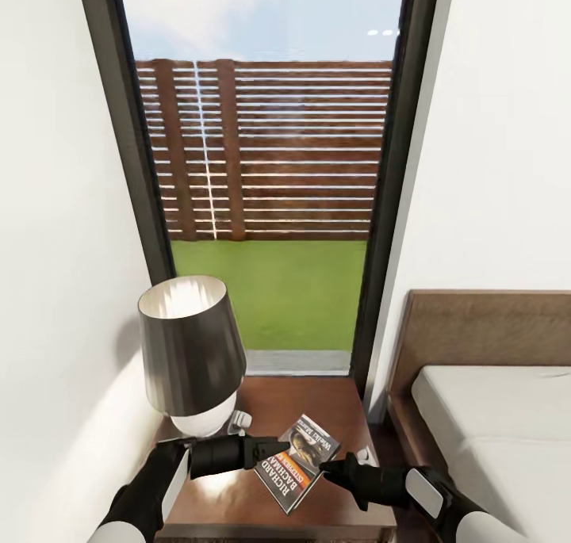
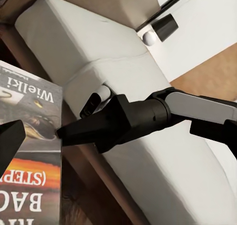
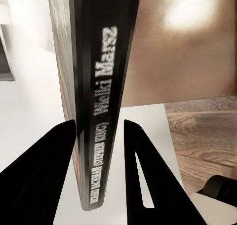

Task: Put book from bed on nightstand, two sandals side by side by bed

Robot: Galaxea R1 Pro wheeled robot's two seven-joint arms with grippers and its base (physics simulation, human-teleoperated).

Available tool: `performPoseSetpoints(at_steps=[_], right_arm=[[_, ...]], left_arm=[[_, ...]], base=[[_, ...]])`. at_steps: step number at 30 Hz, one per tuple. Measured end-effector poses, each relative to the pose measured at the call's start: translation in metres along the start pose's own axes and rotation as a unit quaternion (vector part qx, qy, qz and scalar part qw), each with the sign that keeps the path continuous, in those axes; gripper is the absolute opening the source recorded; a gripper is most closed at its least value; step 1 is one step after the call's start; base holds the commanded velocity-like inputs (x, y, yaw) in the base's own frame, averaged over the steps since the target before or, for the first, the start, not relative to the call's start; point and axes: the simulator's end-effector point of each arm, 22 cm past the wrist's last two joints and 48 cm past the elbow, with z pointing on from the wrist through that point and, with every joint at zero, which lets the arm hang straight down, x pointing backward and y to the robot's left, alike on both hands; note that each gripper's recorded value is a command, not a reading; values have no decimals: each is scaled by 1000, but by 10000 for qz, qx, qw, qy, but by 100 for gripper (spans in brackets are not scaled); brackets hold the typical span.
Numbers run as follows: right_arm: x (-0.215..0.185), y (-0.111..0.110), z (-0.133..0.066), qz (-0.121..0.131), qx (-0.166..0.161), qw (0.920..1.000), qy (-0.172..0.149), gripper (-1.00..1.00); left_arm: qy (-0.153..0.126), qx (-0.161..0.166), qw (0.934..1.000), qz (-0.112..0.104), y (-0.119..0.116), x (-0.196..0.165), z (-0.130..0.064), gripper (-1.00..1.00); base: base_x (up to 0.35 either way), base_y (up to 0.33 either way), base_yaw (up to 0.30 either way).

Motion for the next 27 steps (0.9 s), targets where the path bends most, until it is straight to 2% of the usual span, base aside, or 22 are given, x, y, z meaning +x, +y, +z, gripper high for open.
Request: performPoseSetpoints(at_steps=[17,27], right_arm=[[4,-31,14,-4,-9,10000,-2,-100],[4,-31,14,-2,-14,10000,-3,-100]], left_arm=[[-3,8,10000,1,24,26,3,100],[-7,8,10000,1,24,25,3,100]], base=[[0,0,0],[23,0,0]])
